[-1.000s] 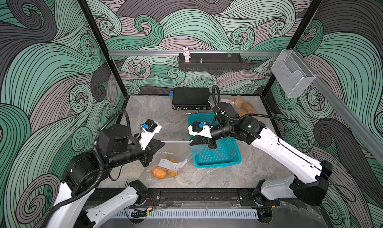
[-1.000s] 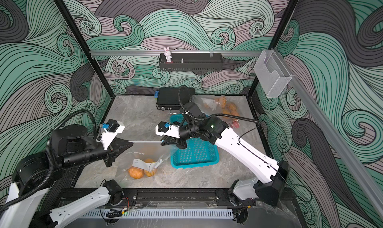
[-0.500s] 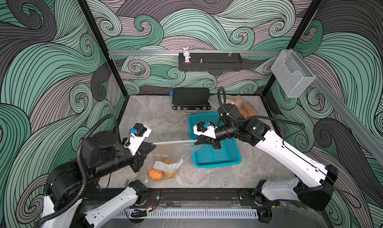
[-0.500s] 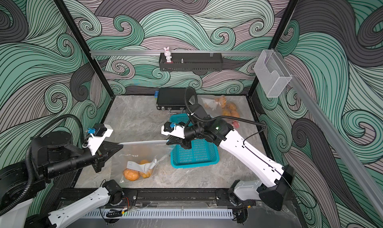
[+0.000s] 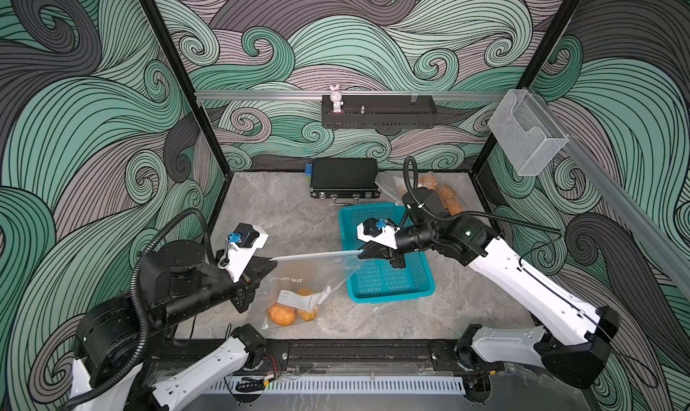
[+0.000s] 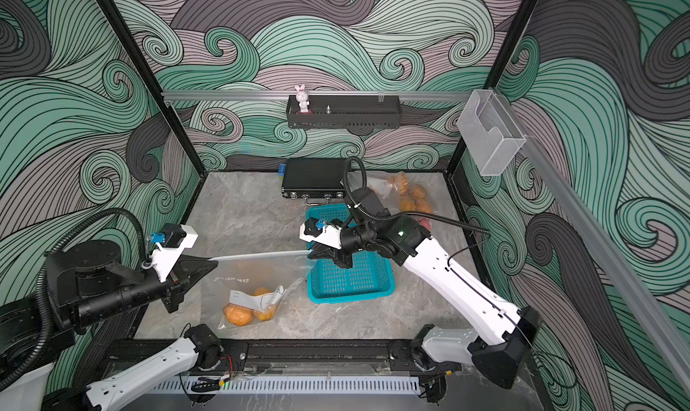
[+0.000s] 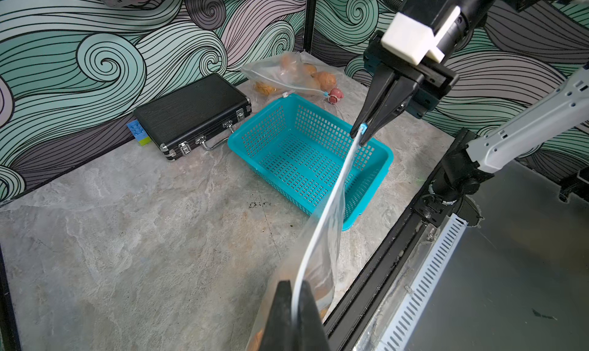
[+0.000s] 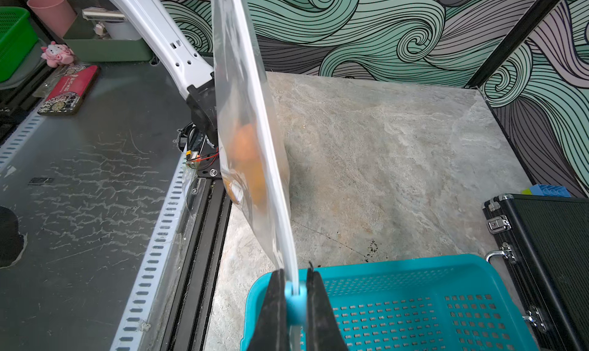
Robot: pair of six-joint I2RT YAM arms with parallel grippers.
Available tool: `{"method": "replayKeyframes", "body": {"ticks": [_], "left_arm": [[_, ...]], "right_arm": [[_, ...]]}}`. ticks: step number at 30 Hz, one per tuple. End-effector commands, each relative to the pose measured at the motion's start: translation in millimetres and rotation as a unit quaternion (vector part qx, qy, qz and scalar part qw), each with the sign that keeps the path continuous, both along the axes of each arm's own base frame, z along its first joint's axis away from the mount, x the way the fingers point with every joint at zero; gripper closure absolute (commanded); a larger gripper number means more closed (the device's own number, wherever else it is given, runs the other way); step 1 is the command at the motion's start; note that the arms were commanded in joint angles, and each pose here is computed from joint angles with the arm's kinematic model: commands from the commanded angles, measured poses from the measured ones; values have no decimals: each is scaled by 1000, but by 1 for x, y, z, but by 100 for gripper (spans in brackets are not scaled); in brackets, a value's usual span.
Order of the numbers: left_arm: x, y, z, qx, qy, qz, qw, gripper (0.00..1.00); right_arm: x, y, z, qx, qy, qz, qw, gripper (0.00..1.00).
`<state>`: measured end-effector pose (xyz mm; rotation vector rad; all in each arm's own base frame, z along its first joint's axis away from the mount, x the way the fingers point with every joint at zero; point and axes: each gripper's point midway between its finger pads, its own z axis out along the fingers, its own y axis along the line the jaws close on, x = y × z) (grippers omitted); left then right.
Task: Put the potatoes into a zipper bag and zip it
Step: Zip the zipper on the zipper food storage bag, then place the zipper food storage bag at the center of the board.
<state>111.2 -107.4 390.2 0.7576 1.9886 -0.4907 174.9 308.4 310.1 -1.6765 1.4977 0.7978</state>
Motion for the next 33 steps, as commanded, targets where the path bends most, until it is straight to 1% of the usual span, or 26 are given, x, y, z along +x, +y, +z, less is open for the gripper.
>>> {"method": "replayKeyframes", "body": {"ticks": [1, 2, 3, 4, 5, 7, 8, 10, 11, 13, 15, 16, 18, 21, 22, 24, 25, 26, 28, 29, 30, 31, 33], "left_arm": [[1, 4, 9, -15, -11, 16, 1000, 68], [5, 3, 9, -17, -11, 22, 1000, 43], [8, 5, 9, -18, -14, 32, 999, 27], [13, 8, 12, -22, -23, 49, 998, 17], [18, 15, 15, -23, -36, 72, 996, 11], [27, 34, 26, -28, -68, 131, 989, 3], [29, 46, 32, -30, -84, 163, 983, 1], [30, 62, 41, -36, -107, 199, 974, 1], [28, 65, 44, -40, -113, 204, 972, 1], [23, 67, 44, -45, -117, 198, 972, 1], [20, 66, 41, -48, -118, 190, 973, 1], [20, 66, 38, -46, -116, 190, 974, 1], [22, 64, 30, -41, -111, 189, 975, 1], [25, 58, 16, -30, -96, 181, 978, 1], [27, 55, 12, -30, -91, 178, 979, 1], [30, 49, 3, -29, -81, 173, 981, 1], [32, 47, -1, -29, -78, 171, 982, 1], [34, 44, -6, -29, -74, 171, 982, 1], [39, 41, -14, -28, -68, 171, 982, 1], [42, 39, -19, -28, -64, 174, 982, 1], [44, 38, -22, -28, -62, 177, 982, 1], [47, 37, -25, -29, -58, 181, 981, 1], [53, 36, -31, -35, -53, 196, 979, 1]], "right_arm": [[9, -3, 4, -3, 16, -25, 1000, 93], [15, 4, 15, 17, 17, -33, 999, 92], [19, 9, 23, 32, 21, -41, 998, 93], [24, 15, 36, 50, 22, -47, 997, 92], [31, 20, 53, 73, 21, -56, 996, 92], [48, 28, 91, 117, 9, -86, 989, 91], [61, 29, 113, 139, 3, -108, 984, 91], [88, 25, 150, 176, 2, -152, 972, 93], [102, 20, 172, 196, -3, -177, 964, 93], [128, 4, 202, 223, -27, -222, 949, 93], [151, -17, 224, 250, -48, -260, 931, 94], [164, -31, 232, 257, -61, -282, 922, 94], [189, -62, 237, 250, -94, -331, 905, 94], [224, -121, 224, 216, -135, -421, 871, 94], [235, -146, 217, 200, -149, -461, 852, 93], [252, -200, 205, 183, -157, -543, 804, 92], [258, -231, 199, 183, -158, -589, 771, 91], [259, -259, 198, 197, -159, -622, 741, 92], [256, -296, 197, 228, -159, -656, 702, 93], [252, -308, 199, 241, -163, -666, 687, 94], [249, -312, 201, 245, -169, -667, 683, 95], [246, -311, 204, 249, -176, -663, 684, 95], [244, -304, 203, 250, -170, -650, 697, 95]]}}
